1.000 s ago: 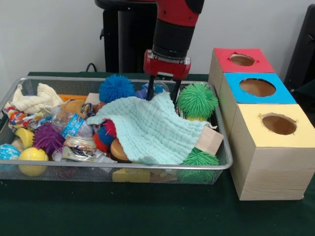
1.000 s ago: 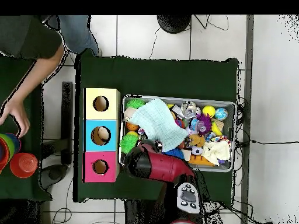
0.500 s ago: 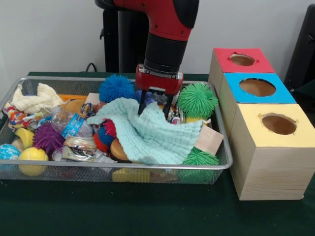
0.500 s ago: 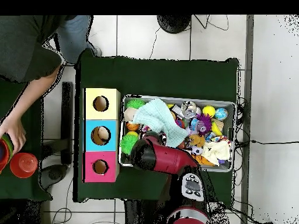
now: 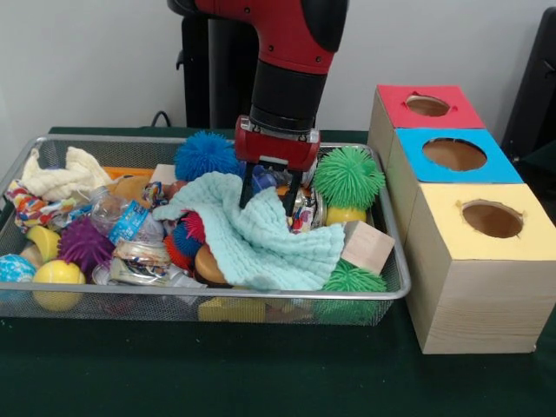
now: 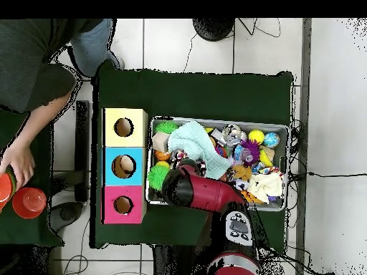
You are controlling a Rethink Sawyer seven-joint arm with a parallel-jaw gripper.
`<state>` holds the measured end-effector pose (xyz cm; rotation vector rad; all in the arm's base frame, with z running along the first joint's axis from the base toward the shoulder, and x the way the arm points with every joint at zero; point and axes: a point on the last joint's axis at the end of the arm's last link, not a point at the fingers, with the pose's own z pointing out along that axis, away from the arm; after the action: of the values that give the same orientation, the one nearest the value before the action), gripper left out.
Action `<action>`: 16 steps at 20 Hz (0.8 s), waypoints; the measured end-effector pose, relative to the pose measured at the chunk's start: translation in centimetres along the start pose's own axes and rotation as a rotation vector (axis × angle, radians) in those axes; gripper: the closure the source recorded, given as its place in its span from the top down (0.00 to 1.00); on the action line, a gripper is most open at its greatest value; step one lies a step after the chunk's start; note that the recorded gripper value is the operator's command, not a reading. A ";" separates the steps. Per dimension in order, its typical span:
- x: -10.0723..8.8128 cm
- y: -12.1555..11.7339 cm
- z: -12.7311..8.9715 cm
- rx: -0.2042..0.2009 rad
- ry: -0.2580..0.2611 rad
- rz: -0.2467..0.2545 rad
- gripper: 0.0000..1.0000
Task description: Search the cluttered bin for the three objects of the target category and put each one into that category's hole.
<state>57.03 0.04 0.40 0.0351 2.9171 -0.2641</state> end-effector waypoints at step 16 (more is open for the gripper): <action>-0.7 0.3 -0.1 0.000 -0.015 -0.008 1.00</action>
<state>57.76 0.38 0.58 0.0218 2.9026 -0.2649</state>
